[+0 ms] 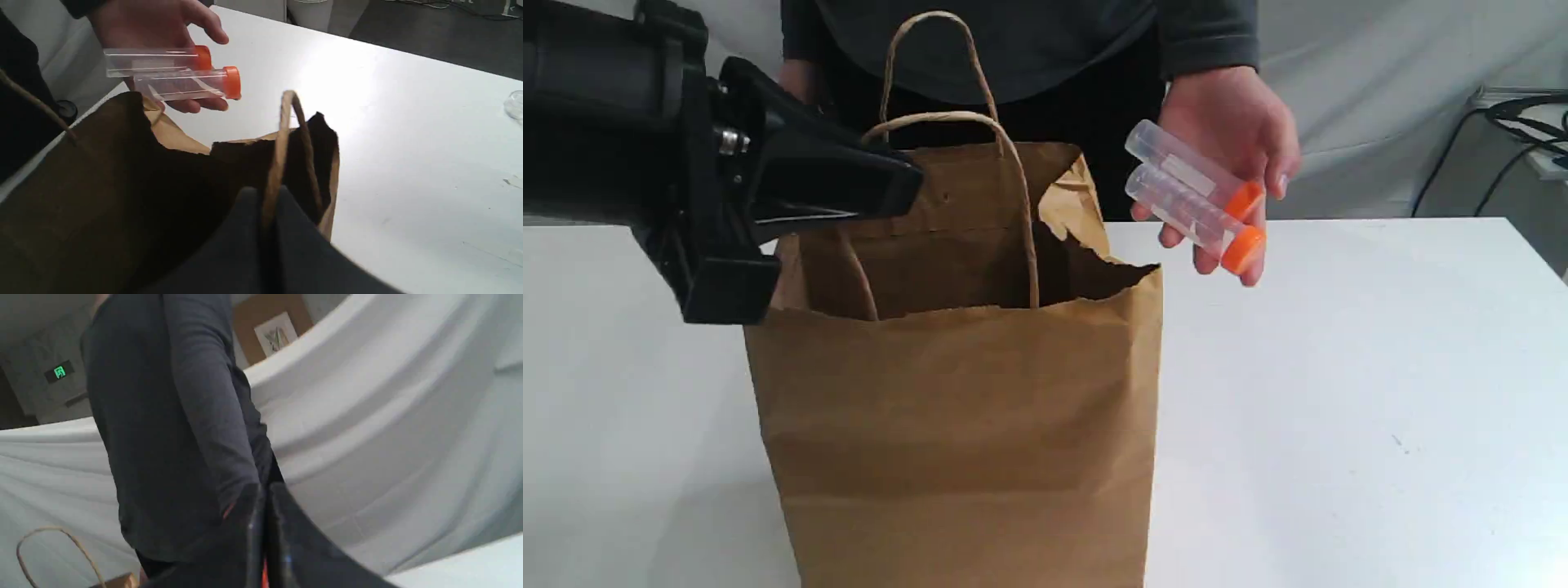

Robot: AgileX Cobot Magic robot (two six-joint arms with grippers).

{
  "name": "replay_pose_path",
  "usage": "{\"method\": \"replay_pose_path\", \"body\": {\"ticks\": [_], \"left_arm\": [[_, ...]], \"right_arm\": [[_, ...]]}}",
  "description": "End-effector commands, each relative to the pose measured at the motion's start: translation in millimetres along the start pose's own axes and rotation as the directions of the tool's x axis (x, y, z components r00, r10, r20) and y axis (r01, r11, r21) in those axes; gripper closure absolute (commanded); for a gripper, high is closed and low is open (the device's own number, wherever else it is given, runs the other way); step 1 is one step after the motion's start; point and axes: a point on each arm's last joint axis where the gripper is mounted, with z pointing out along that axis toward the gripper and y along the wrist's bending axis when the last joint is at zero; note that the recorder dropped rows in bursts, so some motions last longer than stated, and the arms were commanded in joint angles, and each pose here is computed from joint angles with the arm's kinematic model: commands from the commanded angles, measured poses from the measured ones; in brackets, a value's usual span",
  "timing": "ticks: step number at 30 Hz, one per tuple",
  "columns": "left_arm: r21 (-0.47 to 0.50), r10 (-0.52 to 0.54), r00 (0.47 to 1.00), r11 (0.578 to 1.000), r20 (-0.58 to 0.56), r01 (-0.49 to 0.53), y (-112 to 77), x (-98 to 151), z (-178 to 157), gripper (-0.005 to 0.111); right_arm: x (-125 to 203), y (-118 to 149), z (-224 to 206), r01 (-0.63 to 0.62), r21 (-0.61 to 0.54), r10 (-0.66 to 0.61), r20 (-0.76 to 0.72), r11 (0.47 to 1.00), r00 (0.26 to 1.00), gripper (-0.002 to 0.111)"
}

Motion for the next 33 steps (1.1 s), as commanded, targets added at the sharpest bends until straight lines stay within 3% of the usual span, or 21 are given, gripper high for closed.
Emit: {"method": "replay_pose_path", "body": {"ticks": [1, 9, 15, 20, 27, 33], "left_arm": [[-0.004, -0.016, 1.0, 1.0, 0.025, 0.017, -0.3, -5, 0, 0.107], [0.005, -0.056, 0.998, 0.998, 0.026, 0.056, 0.5, -3, 3, 0.107], [0.02, -0.095, 0.995, 0.995, -0.007, 0.095, 6.8, 3, 16, 0.107], [0.027, -0.107, 0.994, 0.994, -0.025, 0.107, 9.6, 7, 22, 0.107], [0.028, -0.107, 0.994, 0.994, -0.029, 0.108, 10.3, 8, 23, 0.107], [0.03, -0.107, 0.994, 0.994, -0.03, 0.108, 10.1, 8, 23, 0.107]], "right_arm": [[-31, 13, 18, 0.108, 0.018, -0.107, -0.049, 0.994, 0.993, 0.108], [-90, 39, 115, 0.294, -0.003, -0.282, -0.293, 0.956, 0.914, 0.108], [-98, 58, 195, 0.319, -0.176, -0.364, -0.486, 0.931, 0.795, 0.108], [-79, 68, 247, 0.202, -0.336, -0.381, -0.649, 0.92, 0.658, 0.108], [-35, 64, 301, 0.006, -0.394, -0.349, -0.806, 0.919, 0.478, 0.108], [6, 63, 334, -0.208, -0.404, -0.293, -0.86, 0.891, 0.417, 0.108]]}}
